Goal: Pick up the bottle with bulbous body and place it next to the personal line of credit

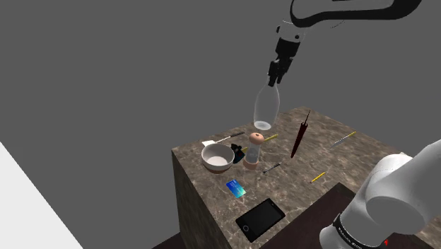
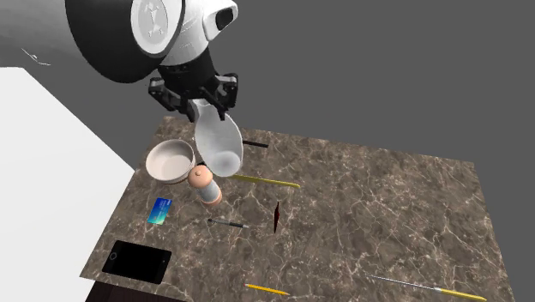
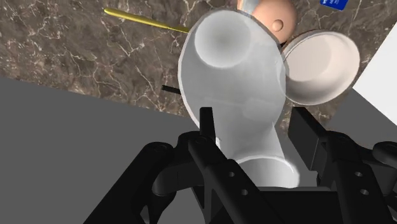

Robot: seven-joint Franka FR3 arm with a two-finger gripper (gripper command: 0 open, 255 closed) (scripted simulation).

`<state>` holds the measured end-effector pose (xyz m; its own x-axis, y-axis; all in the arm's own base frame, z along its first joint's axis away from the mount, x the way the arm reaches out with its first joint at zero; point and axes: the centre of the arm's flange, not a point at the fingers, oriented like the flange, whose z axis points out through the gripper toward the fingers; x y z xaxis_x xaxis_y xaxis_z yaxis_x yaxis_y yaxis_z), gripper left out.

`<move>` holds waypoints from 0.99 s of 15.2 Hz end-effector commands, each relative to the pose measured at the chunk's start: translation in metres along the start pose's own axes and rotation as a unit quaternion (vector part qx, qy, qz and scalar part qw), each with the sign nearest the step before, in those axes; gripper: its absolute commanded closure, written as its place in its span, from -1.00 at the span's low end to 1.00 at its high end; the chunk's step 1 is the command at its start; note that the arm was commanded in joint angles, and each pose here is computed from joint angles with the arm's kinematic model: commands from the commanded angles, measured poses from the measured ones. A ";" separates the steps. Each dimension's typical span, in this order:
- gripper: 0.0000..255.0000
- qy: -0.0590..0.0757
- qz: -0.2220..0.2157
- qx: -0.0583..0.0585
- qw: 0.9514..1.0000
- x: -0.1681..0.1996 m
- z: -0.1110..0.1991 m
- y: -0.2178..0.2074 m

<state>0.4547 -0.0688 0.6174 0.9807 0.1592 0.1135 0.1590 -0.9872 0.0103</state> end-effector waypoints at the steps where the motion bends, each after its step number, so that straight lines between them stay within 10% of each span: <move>1: 1.00 0.000 0.001 0.000 1.000 -0.002 -0.009 -0.026; 15: 1.00 0.000 0.001 0.000 1.000 -0.010 -0.075 -0.199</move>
<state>0.4073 0.1085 0.6844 0.9807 0.1587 0.1139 0.1585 -0.9873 0.0112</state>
